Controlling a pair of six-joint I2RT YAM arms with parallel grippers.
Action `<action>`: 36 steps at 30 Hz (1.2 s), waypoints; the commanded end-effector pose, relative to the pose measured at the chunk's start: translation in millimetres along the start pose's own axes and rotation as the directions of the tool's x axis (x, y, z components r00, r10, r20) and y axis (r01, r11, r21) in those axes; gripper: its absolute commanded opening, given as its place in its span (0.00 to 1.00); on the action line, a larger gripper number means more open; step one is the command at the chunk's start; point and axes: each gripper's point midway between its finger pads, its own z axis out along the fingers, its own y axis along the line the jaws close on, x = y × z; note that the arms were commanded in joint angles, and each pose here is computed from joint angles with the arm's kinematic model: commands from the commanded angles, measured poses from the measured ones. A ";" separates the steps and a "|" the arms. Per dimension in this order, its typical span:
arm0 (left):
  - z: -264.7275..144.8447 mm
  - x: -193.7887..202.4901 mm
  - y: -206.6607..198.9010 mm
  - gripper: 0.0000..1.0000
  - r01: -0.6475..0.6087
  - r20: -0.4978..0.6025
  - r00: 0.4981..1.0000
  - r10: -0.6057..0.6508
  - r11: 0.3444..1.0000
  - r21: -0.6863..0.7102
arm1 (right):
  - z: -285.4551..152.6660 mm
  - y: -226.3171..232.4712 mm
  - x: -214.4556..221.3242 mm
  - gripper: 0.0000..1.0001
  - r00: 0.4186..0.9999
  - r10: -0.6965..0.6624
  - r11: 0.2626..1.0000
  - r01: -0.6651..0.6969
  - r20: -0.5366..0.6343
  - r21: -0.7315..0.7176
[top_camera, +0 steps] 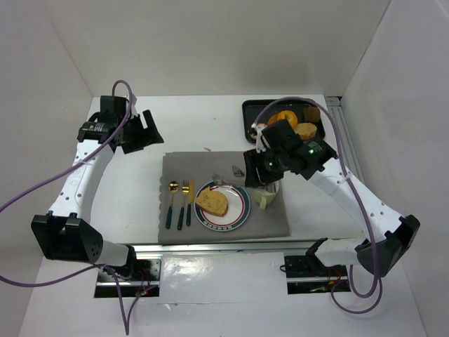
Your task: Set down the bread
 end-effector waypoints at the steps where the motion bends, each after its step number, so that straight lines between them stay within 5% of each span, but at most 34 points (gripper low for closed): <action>1: -7.1 -9.1 -6.8 0.87 0.010 0.046 0.999 -0.011 0.999 0.036 | -38.2 -13.4 -55.9 0.57 0.974 -0.017 0.991 -0.013 0.226 0.131; 4: -7.1 -9.1 -6.8 0.87 0.010 0.046 0.999 -0.011 0.999 0.036 | -49.9 -44.3 -91.0 0.55 0.933 0.043 0.960 -0.137 0.358 0.243; 8: -4.2 -7.6 -7.0 0.87 0.002 0.035 0.999 -0.003 0.999 0.041 | -71.3 -123.9 -123.1 0.51 0.832 0.119 0.797 -0.406 0.542 0.448; 12: -2.5 -9.4 -7.0 0.87 -0.007 0.034 0.999 0.006 0.999 0.040 | -88.3 -210.9 -147.2 0.51 0.694 0.202 0.692 -0.600 0.691 0.401; 24: 7.9 -10.5 -7.2 0.87 -0.012 0.009 1.000 0.011 0.999 0.041 | -40.3 -336.9 -170.8 0.53 0.700 0.304 0.606 -0.665 0.646 0.436; 36: 22.3 -17.0 -5.6 0.87 -0.007 -0.009 1.000 0.007 1.000 0.023 | -16.2 -372.4 -183.9 0.57 0.708 0.325 0.605 -0.665 0.627 0.437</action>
